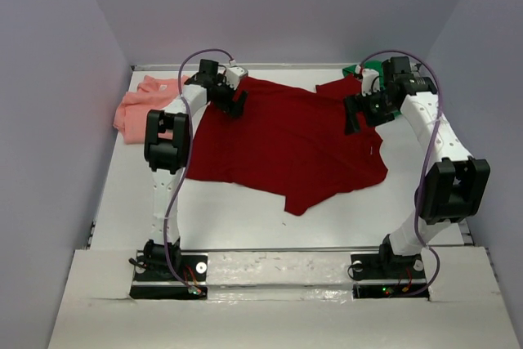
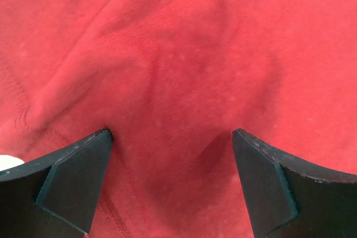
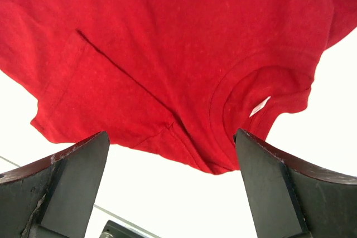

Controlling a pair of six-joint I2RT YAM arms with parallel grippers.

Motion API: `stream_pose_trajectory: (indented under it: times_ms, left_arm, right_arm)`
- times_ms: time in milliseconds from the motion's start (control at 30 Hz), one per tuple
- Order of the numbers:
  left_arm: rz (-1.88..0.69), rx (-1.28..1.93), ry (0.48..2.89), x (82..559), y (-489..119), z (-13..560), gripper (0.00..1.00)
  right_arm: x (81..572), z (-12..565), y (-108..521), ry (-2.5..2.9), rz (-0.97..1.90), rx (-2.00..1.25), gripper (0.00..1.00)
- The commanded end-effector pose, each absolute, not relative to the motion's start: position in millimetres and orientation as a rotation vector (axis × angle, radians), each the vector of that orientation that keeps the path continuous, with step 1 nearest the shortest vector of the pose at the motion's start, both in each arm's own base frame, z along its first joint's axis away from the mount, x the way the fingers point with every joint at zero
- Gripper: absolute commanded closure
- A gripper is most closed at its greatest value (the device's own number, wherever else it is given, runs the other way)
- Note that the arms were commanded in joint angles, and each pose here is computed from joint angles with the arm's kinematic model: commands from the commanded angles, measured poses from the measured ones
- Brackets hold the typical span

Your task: Fold and stack the t-shirts

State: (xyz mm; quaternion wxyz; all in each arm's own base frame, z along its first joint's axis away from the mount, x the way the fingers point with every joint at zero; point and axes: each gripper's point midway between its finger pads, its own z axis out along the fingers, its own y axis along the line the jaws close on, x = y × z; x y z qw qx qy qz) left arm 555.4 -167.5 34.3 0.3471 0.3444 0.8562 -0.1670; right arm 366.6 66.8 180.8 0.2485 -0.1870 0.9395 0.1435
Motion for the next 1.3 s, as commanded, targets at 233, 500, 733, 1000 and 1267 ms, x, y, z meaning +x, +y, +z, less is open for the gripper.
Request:
stream_pose_trajectory:
  times_ms: [233, 500, 733, 1000, 1267]
  left_arm:
    - [-0.528, 0.921, 2.334, 536, -173, 30, 0.03]
    - [-0.258, 0.725, 2.420, 560, -115, 39, 0.02]
    - [0.030, 0.555, 2.465, 573, -53, 51, 0.01]
    - [0.069, 0.485, 2.478, 579, -34, 62, 0.01]
    - [-0.032, 0.504, 2.291, 581, -61, 146, 0.01]
  right_arm:
    - [350, 183, 63, 2.561, 0.379, -0.465, 0.00]
    - [341, 197, 62, 2.528, 0.366, -0.474, 0.00]
    - [325, 216, 62, 2.480, 0.363, -0.489, 0.00]
    - [318, 214, 63, 2.484, 0.373, -0.504, 0.00]
    - [316, 207, 64, 2.495, 0.385, -0.512, 0.00]
